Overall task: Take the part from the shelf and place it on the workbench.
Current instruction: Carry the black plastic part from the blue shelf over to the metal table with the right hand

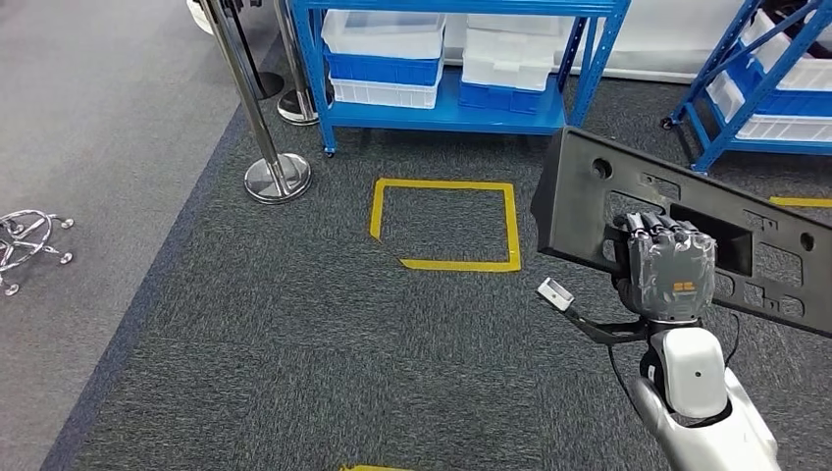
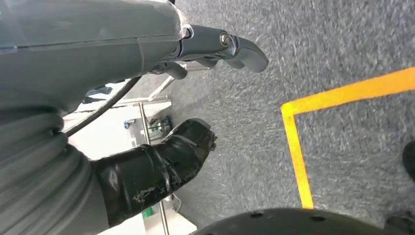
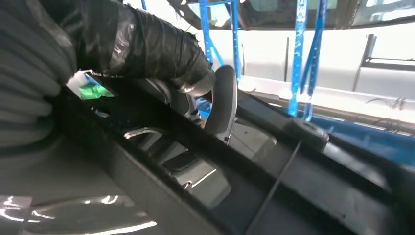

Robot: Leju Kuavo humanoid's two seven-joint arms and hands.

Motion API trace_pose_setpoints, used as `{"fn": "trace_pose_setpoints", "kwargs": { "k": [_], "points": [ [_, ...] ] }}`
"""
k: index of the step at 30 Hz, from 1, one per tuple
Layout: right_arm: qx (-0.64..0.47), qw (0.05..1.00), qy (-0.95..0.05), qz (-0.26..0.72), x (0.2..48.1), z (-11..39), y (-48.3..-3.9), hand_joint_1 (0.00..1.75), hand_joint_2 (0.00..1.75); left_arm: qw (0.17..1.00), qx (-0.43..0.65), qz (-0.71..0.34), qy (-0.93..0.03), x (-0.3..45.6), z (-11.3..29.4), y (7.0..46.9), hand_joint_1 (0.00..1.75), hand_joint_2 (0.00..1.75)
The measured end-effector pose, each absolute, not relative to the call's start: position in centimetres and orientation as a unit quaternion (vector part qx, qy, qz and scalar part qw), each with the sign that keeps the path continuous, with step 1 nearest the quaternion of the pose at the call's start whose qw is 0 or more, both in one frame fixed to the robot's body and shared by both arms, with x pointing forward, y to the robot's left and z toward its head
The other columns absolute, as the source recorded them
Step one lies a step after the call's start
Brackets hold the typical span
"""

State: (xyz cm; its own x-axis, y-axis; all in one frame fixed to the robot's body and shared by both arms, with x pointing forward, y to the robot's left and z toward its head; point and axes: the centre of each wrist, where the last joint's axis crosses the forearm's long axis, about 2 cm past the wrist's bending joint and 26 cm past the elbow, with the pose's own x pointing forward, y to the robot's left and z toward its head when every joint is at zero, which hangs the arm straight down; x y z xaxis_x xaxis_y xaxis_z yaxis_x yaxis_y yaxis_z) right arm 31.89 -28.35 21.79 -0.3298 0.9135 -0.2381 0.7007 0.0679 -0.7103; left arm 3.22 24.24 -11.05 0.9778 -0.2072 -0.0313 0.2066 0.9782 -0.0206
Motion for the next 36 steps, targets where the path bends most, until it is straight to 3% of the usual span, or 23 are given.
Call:
{"fn": "trace_pose_setpoints", "kwargs": {
  "k": [36],
  "points": [
    [-0.558,0.149,-0.712,0.399,31.43,20.81,-27.72,1.75,1.75,0.995,-0.01,-0.101,0.017,2.79,-11.08,24.22,0.0,1.75]
  ]
}}
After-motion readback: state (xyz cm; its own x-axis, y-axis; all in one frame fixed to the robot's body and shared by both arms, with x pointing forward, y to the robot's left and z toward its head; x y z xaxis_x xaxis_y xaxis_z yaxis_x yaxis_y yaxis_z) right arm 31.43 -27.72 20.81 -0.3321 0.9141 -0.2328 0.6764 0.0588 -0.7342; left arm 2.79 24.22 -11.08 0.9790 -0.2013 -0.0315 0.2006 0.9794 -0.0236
